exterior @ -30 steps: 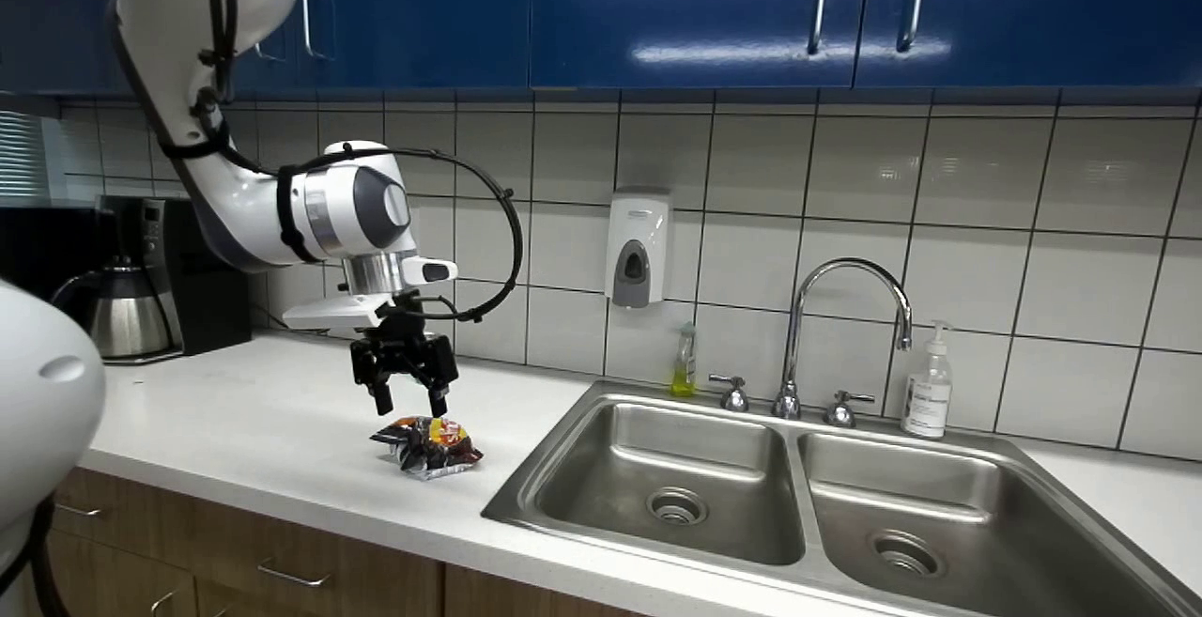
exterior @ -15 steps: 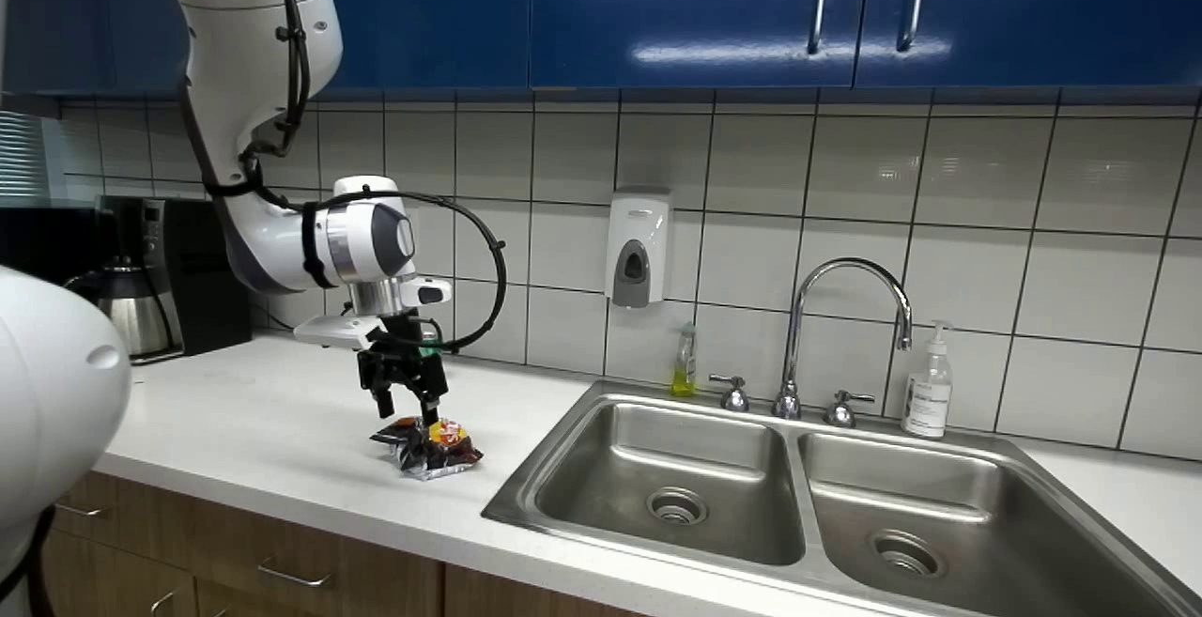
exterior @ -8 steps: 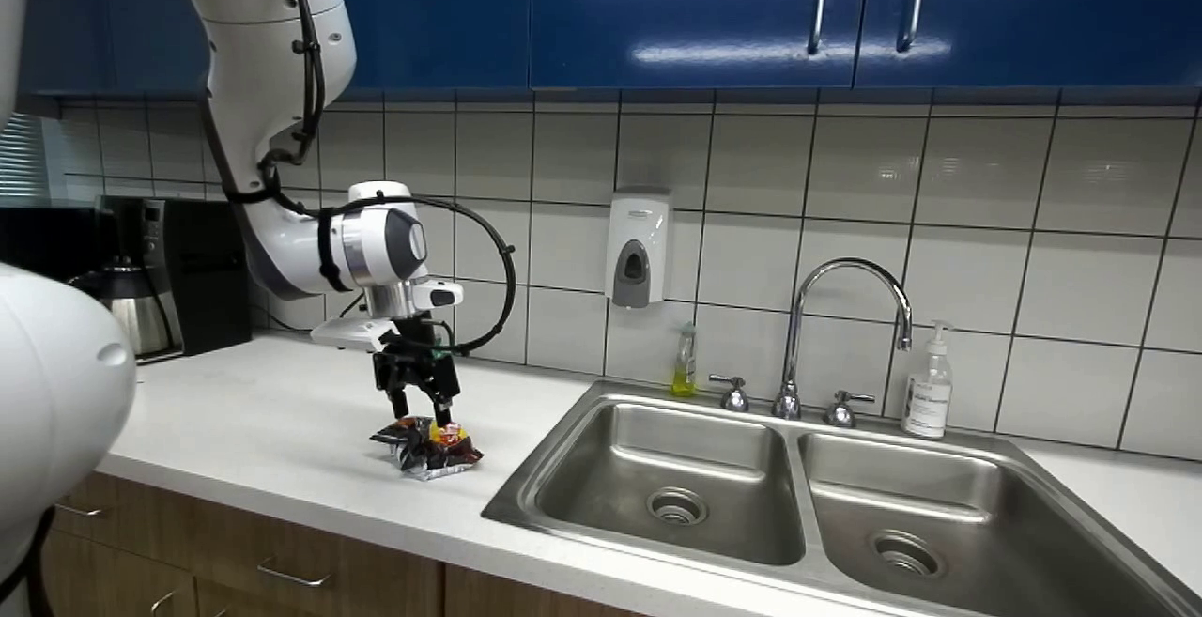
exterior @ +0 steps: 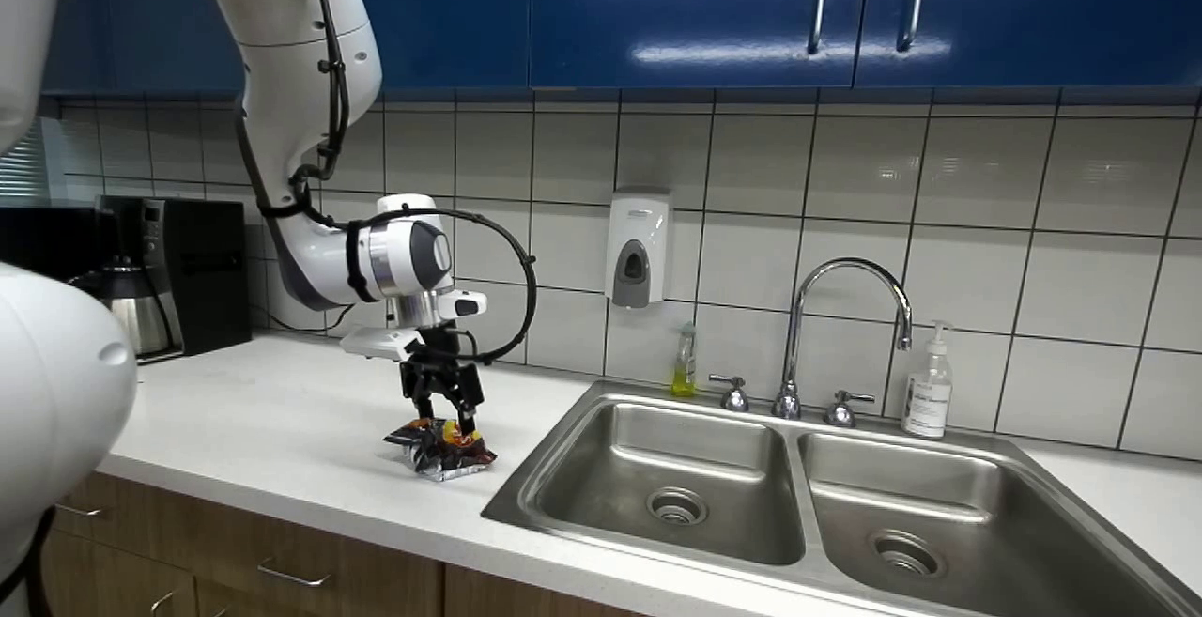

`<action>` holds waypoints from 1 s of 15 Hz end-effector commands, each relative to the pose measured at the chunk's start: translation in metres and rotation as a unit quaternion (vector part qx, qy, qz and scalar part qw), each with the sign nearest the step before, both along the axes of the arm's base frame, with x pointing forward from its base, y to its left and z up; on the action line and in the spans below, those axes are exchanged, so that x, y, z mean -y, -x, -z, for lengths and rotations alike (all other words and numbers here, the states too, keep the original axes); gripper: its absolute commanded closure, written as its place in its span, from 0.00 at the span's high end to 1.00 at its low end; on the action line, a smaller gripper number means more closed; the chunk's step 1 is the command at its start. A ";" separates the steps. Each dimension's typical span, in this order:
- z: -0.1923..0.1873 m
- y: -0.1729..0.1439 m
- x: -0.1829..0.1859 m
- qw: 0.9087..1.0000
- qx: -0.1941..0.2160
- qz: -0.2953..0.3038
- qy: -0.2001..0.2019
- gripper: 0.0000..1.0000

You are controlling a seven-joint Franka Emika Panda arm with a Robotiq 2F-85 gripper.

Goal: Put the black packet inside the sink.

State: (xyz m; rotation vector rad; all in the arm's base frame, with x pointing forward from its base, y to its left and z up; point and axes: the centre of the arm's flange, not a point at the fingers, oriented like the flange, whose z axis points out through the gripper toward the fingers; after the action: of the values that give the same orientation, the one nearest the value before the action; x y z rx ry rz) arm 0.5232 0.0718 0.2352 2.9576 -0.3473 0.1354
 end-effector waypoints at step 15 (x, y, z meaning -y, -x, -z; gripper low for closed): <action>0.016 -0.007 0.018 1.000 -0.007 0.014 0.016 0.03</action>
State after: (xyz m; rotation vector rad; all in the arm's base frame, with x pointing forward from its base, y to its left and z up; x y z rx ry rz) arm 0.5263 0.0540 0.2182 2.9327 -0.3865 0.0956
